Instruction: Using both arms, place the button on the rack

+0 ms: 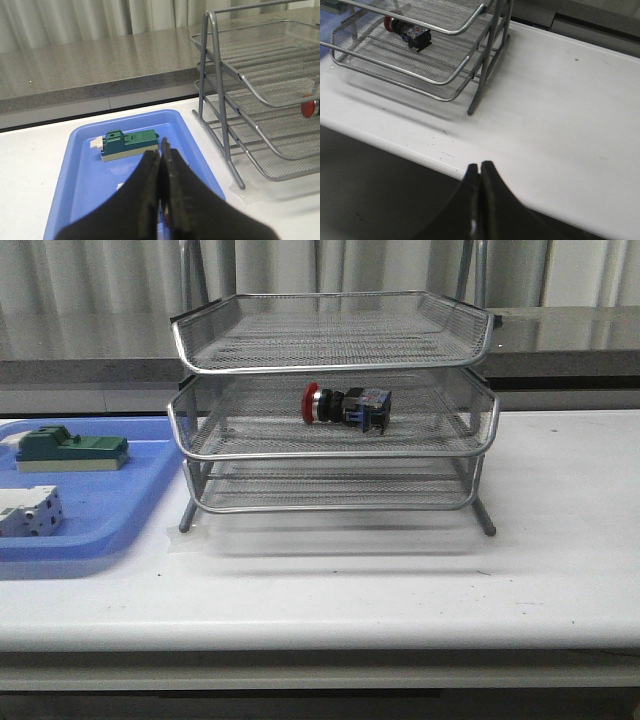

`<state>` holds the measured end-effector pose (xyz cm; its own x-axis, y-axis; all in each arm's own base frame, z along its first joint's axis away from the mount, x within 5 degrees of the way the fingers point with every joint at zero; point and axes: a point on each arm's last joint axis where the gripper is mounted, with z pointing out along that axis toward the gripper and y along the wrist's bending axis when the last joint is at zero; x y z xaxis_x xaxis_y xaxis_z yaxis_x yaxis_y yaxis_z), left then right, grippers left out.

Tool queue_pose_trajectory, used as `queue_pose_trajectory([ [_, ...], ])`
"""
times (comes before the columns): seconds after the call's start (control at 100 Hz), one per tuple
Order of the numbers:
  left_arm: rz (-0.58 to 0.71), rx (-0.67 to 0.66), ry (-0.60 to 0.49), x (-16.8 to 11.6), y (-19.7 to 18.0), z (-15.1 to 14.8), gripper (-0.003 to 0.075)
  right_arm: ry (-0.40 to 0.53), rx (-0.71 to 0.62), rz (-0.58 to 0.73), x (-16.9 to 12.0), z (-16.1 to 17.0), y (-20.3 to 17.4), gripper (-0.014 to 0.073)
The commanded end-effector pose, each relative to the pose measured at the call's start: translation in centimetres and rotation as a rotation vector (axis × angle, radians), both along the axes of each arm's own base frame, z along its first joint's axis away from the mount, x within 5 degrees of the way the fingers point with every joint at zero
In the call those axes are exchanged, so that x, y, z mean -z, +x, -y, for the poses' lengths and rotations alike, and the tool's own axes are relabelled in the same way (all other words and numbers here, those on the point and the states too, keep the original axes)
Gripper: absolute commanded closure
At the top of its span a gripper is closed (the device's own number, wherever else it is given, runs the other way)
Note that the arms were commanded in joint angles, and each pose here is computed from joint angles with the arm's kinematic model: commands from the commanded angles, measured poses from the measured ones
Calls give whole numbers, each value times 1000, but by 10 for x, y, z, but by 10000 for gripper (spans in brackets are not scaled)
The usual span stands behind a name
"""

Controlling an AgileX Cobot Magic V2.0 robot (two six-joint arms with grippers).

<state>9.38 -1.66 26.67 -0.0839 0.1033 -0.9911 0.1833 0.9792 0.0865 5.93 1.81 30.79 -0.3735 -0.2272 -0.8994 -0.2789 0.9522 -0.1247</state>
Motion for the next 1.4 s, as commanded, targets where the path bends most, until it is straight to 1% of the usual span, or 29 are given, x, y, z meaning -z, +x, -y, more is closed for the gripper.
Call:
queue_pose_trajectory([
  [0.0, 91, -27, -33, -15, 1, -2, 740, 26, 24, 90, -10, 1, 4, 655],
  [0.1, 91, -27, -33, -15, 1, -2, 740, 34, 48, 140, -5, 3, 8, 655],
  [0.25, 91, -27, -33, -15, 1, -2, 740, 90, 119, 240, 8, 8, 7, 655],
  [0.48, 91, -27, -33, -15, 1, -2, 740, 176, 234, 328, 47, 16, 0, 655],
  [0.65, 91, -27, -33, -15, 1, -2, 740, 208, 245, 369, 78, 17, -4, 655],
  [0.86, 91, -27, -33, -15, 1, -2, 740, 222, 241, 414, 102, 17, -6, 655],
  [0.94, 91, -27, -33, -15, 1, -2, 740, 224, 241, 415, 107, 17, -5, 655],
  [1.39, 89, -27, -33, -15, 1, -2, 740, 225, 241, 414, 106, 17, -5, 655],
])
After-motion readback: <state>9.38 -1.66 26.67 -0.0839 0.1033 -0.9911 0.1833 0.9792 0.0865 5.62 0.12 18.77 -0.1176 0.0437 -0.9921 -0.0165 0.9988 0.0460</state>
